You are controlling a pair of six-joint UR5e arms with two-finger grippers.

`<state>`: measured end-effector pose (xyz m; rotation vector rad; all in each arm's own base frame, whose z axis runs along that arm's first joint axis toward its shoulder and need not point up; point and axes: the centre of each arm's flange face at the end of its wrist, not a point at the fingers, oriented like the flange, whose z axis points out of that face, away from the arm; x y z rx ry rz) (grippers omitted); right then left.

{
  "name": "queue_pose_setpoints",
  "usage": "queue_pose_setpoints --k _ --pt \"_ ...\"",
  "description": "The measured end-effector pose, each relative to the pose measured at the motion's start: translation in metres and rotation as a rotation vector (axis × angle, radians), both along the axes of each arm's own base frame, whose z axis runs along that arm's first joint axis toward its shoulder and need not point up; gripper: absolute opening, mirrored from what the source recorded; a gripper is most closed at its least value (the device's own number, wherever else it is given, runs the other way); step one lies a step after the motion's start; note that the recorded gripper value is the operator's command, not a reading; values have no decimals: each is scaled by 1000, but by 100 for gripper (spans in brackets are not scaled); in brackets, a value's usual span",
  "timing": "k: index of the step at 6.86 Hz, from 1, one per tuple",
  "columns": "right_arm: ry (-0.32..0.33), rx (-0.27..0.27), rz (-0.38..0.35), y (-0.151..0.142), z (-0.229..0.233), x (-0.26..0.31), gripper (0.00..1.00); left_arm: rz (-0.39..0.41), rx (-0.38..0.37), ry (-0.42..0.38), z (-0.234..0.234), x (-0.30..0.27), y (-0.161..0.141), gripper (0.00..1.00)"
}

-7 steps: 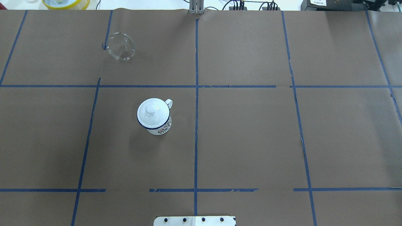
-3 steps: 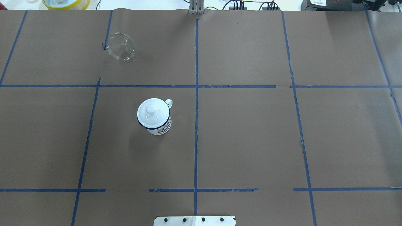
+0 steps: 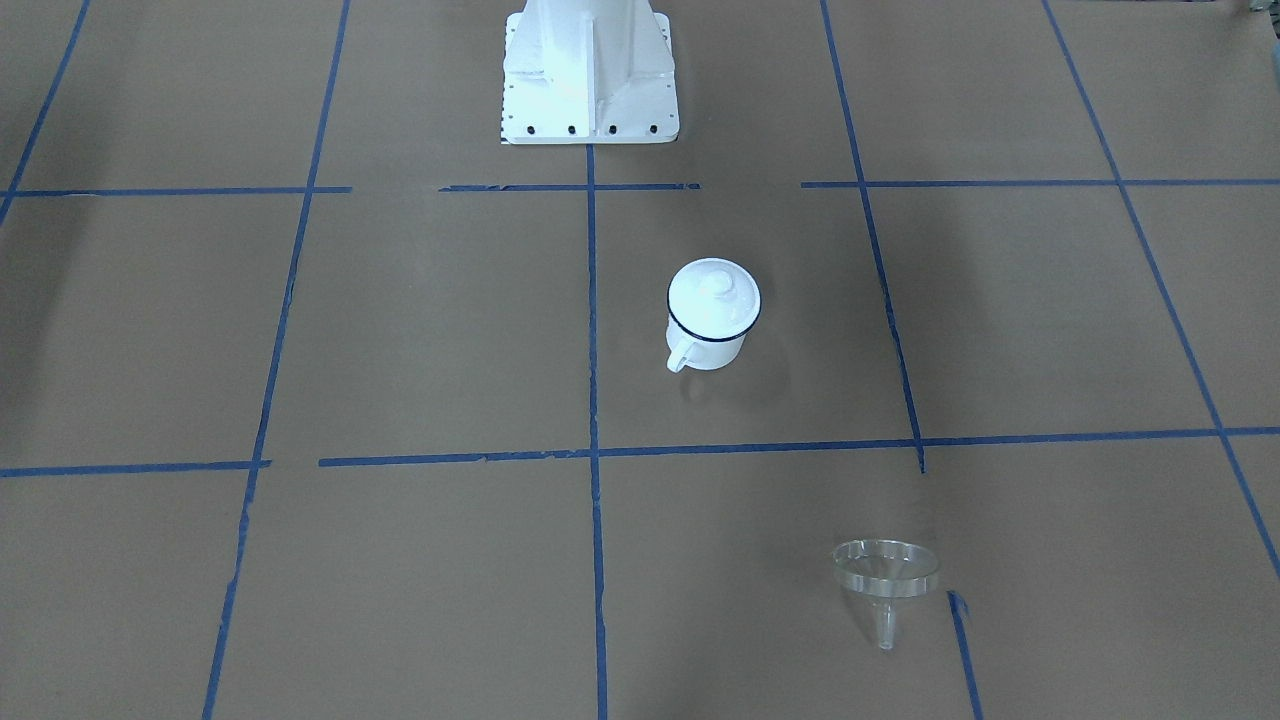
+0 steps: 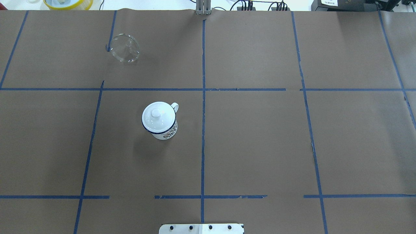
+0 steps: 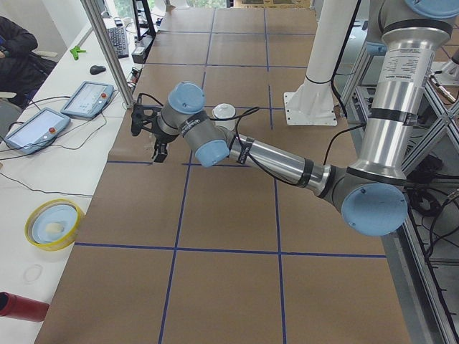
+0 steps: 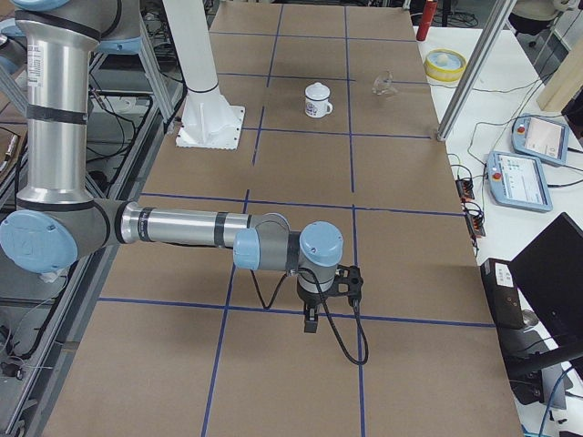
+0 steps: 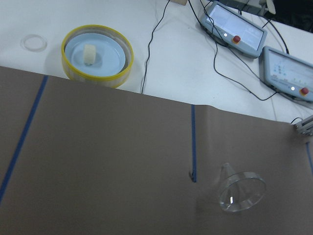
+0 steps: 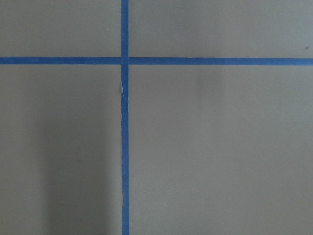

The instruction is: Place funnel on cup

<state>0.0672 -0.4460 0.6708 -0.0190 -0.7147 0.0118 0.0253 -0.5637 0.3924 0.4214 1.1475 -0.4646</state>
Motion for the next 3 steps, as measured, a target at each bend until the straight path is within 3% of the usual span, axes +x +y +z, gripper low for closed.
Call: queue_pose_setpoints --k 3 --pt "0 0 0 0 0 0 100 -229 -289 327 -86 179 -40 100"
